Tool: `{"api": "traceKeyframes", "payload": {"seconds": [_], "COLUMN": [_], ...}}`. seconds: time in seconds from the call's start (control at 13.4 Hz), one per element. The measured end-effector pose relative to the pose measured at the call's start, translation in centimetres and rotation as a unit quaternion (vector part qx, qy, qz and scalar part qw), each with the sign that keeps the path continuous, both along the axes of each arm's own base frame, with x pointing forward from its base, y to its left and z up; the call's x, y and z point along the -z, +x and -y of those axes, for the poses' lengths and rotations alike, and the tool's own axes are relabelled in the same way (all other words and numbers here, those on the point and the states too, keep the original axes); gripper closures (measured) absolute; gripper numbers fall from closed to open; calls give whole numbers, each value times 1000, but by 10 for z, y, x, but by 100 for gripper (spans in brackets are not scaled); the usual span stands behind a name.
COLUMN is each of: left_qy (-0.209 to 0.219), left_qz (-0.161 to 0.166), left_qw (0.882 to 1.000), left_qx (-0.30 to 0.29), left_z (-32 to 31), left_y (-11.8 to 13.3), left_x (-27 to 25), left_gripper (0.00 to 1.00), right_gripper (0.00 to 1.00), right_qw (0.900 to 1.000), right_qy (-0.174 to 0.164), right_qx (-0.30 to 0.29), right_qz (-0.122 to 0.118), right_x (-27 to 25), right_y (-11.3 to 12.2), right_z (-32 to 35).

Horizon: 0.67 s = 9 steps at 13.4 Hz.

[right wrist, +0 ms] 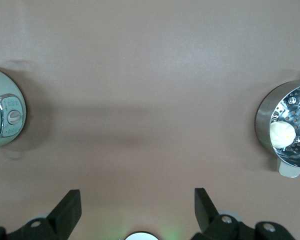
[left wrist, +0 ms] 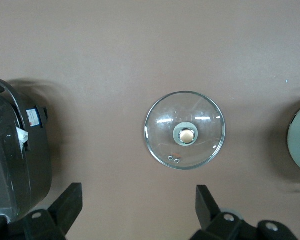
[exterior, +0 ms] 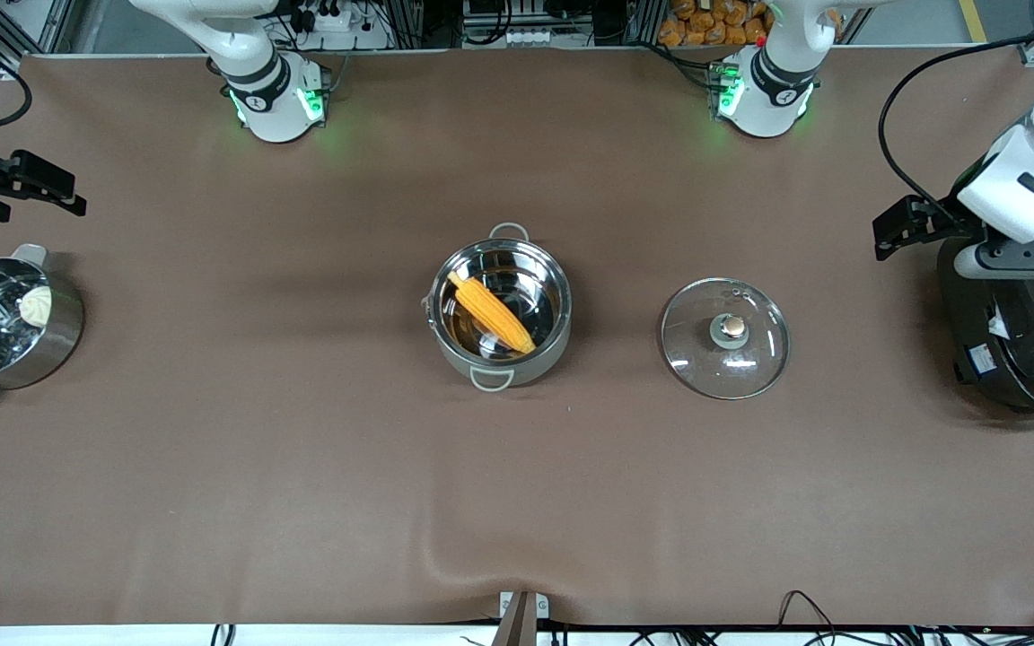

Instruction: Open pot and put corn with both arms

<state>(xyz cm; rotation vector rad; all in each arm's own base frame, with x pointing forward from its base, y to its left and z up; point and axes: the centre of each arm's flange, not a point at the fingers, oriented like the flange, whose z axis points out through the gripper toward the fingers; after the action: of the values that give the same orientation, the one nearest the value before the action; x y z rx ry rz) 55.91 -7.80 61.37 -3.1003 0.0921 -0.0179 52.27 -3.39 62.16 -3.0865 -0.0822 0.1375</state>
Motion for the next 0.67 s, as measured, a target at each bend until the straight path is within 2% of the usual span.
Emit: {"api": "traceKeyframes", "payload": {"seconds": [0.67], "left_qy": [1], "left_qz": [5], "left_qw": [1000], "left_qx": [-12], "left_z": [-16], "left_y": [-5], "left_x": [-8], "left_gripper": [0], "right_gripper": [0], "right_qw": [1000], "right_qy": [0], "right_qx": [-1], "right_qz": [4], "right_x": [0], "right_y": [1], "right_z": [1]}}
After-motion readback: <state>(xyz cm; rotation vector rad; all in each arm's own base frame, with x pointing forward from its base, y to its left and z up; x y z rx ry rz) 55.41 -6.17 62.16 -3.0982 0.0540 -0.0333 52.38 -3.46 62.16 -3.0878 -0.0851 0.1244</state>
